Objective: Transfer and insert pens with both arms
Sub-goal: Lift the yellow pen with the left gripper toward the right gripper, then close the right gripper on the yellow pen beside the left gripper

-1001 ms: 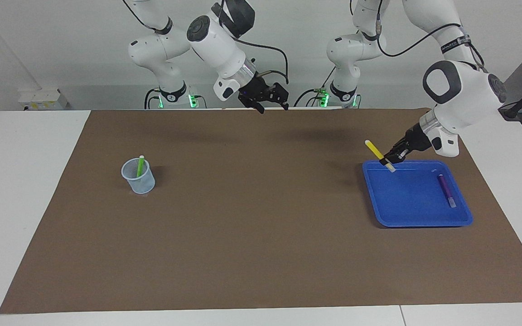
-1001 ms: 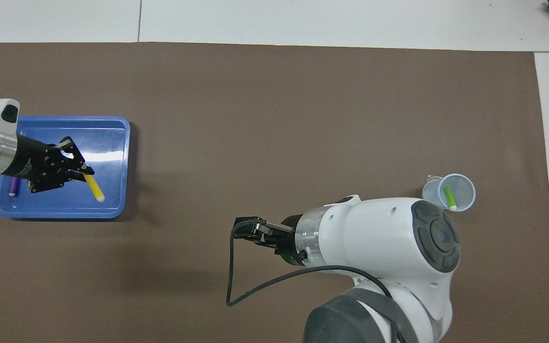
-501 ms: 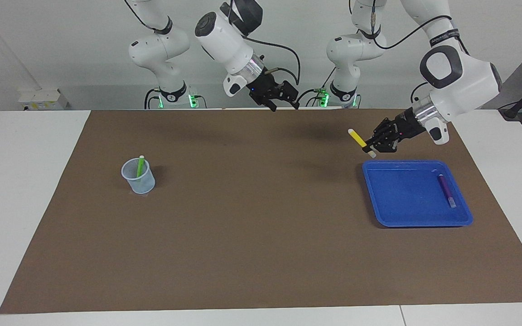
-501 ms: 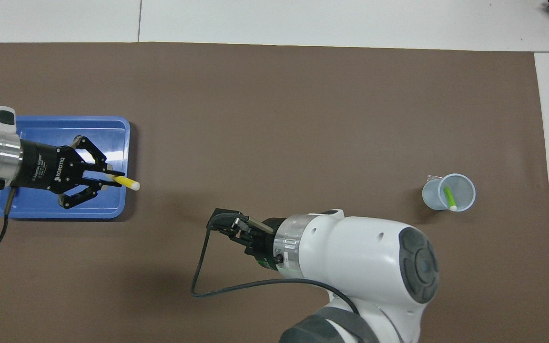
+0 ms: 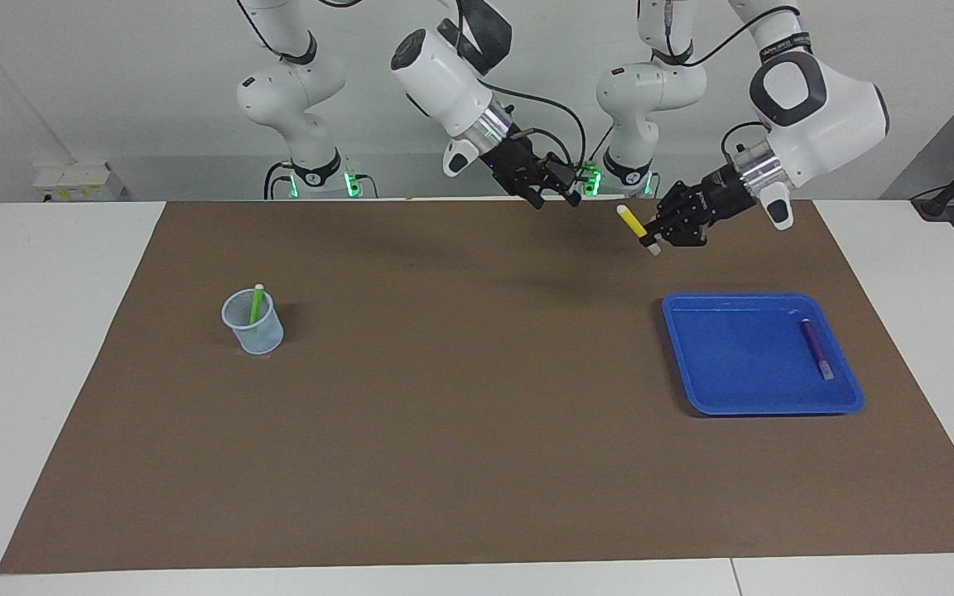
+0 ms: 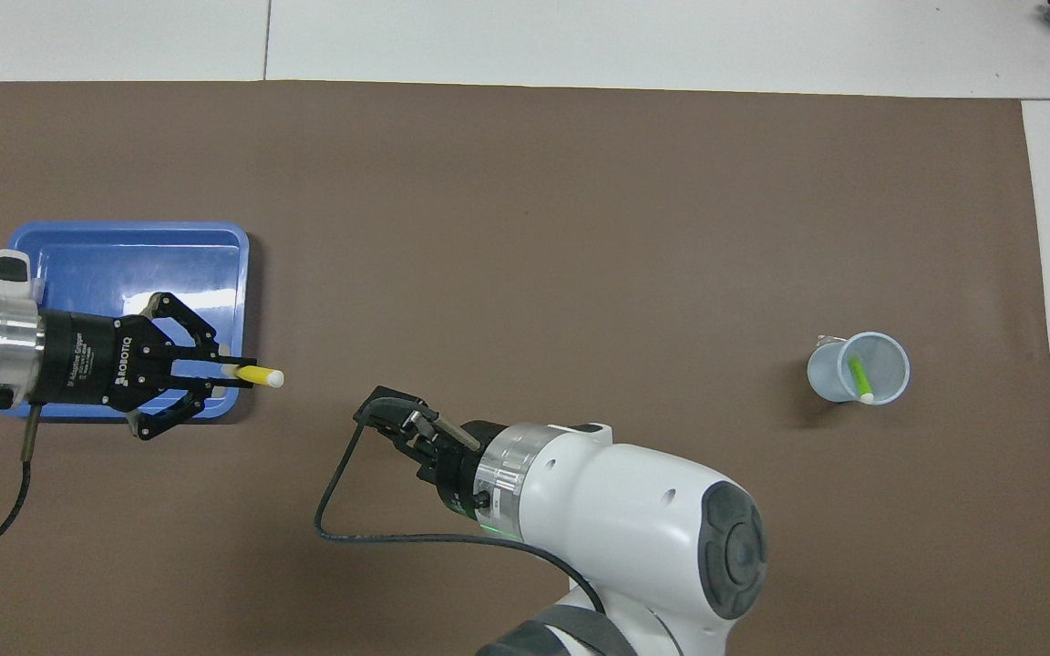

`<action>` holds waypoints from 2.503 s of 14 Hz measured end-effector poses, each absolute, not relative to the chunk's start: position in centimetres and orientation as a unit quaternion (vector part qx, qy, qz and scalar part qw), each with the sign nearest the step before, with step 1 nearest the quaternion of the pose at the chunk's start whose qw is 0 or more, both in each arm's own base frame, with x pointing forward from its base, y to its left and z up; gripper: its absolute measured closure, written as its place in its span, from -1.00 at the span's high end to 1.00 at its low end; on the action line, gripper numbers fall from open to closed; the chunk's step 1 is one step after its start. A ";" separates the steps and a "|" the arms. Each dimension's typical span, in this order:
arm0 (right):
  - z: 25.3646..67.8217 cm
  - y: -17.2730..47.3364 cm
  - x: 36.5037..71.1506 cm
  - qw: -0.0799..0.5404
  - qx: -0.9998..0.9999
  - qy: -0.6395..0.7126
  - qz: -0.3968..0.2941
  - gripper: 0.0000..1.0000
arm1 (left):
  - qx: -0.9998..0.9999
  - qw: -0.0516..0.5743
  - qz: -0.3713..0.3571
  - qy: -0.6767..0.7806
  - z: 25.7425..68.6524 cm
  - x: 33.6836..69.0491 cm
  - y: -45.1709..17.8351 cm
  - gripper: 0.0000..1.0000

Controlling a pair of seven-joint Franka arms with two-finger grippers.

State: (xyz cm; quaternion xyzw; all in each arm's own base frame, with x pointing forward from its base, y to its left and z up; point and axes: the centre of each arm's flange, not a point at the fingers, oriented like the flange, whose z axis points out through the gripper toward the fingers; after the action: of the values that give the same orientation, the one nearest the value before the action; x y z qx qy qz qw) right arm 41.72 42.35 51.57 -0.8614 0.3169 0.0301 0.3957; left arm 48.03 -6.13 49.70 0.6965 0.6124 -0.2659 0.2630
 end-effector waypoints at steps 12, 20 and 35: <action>51.0 47.2 42.1 0.425 -0.852 0.305 0.009 0.81 | 0.666 0.239 -0.274 0.652 50.3 46.1 -11.1 -0.67; 51.6 46.7 42.9 0.430 -0.849 0.305 0.002 0.36 | 0.664 0.236 -0.276 0.654 50.2 45.7 -11.2 -0.67; 50.8 45.5 44.7 0.425 -0.856 0.294 -0.016 -0.80 | 0.665 0.237 -0.275 0.652 50.4 45.1 -11.4 -0.67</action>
State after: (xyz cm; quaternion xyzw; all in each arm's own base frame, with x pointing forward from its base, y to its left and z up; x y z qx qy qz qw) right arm 44.73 45.45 50.84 -0.8557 0.2942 -0.0163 0.4253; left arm 45.10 -11.36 50.41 0.6654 0.6524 -0.2747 0.2370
